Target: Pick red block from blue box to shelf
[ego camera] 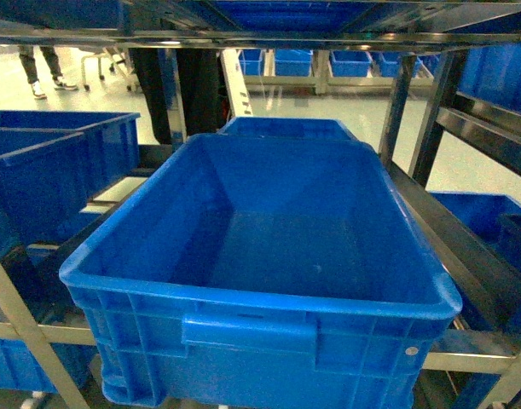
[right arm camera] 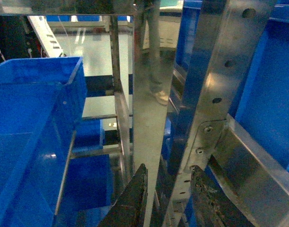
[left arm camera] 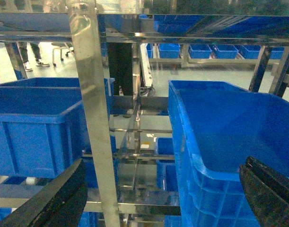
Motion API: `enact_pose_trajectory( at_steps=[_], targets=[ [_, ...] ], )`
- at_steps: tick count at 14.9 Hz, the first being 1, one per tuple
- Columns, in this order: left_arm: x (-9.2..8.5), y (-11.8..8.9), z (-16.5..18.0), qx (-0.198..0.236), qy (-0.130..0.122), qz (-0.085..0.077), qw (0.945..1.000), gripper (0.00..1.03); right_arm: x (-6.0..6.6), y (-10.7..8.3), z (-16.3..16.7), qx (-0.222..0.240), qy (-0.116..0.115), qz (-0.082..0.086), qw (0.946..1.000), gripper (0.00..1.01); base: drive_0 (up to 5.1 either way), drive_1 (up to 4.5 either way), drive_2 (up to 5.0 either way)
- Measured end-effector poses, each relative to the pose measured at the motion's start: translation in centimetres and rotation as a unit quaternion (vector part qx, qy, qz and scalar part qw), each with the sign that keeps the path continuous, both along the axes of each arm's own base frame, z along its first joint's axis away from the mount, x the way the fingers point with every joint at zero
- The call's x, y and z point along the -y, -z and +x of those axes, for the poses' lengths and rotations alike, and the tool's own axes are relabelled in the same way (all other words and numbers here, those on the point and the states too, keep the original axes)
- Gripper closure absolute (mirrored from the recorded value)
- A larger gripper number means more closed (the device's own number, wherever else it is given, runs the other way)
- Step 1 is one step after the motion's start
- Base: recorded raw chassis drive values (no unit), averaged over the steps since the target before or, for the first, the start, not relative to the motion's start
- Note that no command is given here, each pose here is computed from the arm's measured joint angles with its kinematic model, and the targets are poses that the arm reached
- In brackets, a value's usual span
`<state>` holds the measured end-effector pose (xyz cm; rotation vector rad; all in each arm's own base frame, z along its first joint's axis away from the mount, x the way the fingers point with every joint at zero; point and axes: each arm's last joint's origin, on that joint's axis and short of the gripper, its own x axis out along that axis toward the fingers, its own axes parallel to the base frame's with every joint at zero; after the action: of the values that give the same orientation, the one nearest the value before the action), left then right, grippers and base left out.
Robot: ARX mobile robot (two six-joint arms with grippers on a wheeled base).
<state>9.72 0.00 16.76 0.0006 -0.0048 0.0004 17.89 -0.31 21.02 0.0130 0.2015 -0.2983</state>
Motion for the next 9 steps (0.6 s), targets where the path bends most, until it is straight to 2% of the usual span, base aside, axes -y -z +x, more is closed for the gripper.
enact_pose_trajectory(
  at_steps=[1,2,3,4,6,9],
  targets=[
    [0.0,0.0,0.0,0.0,0.0,0.0,1.0,0.05,-0.4,0.2,0.2,-0.006,-0.013,0.006,0.9999,0.77,0.0,0.0,0.0],
    [0.0,0.0,0.0,0.0,0.0,0.0,1.0,0.05,-1.0,0.5,0.7,-0.022,-0.037,0.023,0.9988,0.77,0.0,0.0,0.0],
    [0.0,0.0,0.0,0.0,0.0,0.0,1.0,0.05,-2.0,0.9,1.4,-0.026,-0.073,0.045,0.996,0.77,0.0,0.0,0.0],
    [0.0,0.0,0.0,0.0,0.0,0.0,1.0,0.05,-3.4,0.9,2.5,-0.022,-0.118,0.072,0.9901,0.77,0.0,0.0,0.0],
    [0.0,0.0,0.0,0.0,0.0,0.0,1.0,0.05,-6.4,0.4,5.4,-0.014,-0.188,0.117,0.975,0.77,0.0,0.0,0.0],
    [0.0,0.0,0.0,0.0,0.0,0.0,1.0,0.05,-10.3,1.5,9.0,-0.068,-0.267,0.155,0.9488,0.77,0.0,0.0,0.0]
  ],
)
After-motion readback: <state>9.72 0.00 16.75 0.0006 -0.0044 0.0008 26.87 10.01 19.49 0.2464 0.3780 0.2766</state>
